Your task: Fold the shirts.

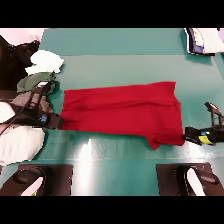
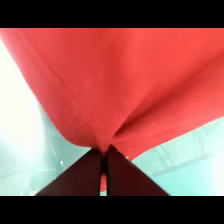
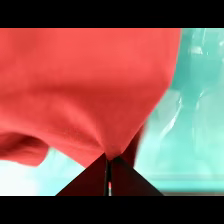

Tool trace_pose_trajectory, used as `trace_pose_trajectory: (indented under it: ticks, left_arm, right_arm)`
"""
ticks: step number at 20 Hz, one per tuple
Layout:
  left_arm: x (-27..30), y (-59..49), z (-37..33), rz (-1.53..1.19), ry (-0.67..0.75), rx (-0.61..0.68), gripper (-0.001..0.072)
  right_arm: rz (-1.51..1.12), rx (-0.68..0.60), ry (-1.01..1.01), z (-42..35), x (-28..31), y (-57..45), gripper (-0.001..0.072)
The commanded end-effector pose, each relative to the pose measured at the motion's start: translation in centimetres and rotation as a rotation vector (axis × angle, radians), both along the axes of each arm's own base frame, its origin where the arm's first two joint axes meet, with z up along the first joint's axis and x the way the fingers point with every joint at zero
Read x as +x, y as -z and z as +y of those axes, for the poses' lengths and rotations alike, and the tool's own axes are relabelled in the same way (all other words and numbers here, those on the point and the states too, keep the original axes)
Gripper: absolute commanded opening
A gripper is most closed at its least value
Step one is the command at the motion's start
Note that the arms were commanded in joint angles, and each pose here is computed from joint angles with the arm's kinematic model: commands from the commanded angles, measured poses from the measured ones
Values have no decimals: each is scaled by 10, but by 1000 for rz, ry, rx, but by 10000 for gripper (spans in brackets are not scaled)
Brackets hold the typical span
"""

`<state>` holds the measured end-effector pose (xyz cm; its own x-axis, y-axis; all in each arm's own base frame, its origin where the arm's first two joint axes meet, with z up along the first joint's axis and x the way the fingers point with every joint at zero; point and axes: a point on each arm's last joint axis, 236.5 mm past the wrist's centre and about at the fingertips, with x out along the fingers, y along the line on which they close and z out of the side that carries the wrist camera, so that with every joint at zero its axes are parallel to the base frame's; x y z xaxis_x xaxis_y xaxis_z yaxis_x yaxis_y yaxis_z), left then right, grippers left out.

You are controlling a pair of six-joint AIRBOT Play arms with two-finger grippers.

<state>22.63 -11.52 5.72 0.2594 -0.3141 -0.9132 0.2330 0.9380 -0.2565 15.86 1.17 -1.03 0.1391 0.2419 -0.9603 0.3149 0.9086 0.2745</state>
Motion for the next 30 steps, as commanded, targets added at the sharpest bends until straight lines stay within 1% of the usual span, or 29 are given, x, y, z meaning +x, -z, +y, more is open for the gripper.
trace_pose_trajectory:
  ticks: [1, 3, 5, 7, 9, 11, 13, 18, 24, 27, 30]
  left_arm:
    - [-39, -19, -4, 33, 46, -38, 24]
    - [-44, -20, -7, 52, 55, -51, 24]
    - [-33, -23, -9, 7, 40, -64, 24]
    - [-16, -28, -9, -63, 17, -72, 24]
    - [-2, -29, 3, -109, -36, -32, 24]
    - [12, -27, 27, -163, -86, 62, 24]
    - [27, -31, 46, -226, -130, 130, 24]
    - [62, -24, 45, -289, -158, 132, 24]
    - [111, 28, 34, -241, -162, 145, 24]
    - [114, 63, 34, -150, -168, 173, 24]
    - [118, 77, 43, -120, -211, 211, 24]
  right_arm:
    - [-44, -31, 3, 2, -25, -19, 13]
    - [-133, -59, 8, 0, -18, -37, 13]
    - [-237, -75, 14, -2, 1, -63, 13]
    - [-282, -57, 7, -3, 23, -84, 13]
    - [-321, -25, -22, 0, 52, -99, 13]
    - [-356, -17, -57, 2, 87, -108, 13]
    - [-352, -2, -123, 14, 120, -107, 13]
    - [-270, -51, -309, 49, 194, -72, 13]
    - [-177, -32, -324, 55, 246, -31, 13]
    - [-147, -27, -304, 47, 259, -16, 13]
    - [-126, -26, -269, 32, 262, -7, 13]
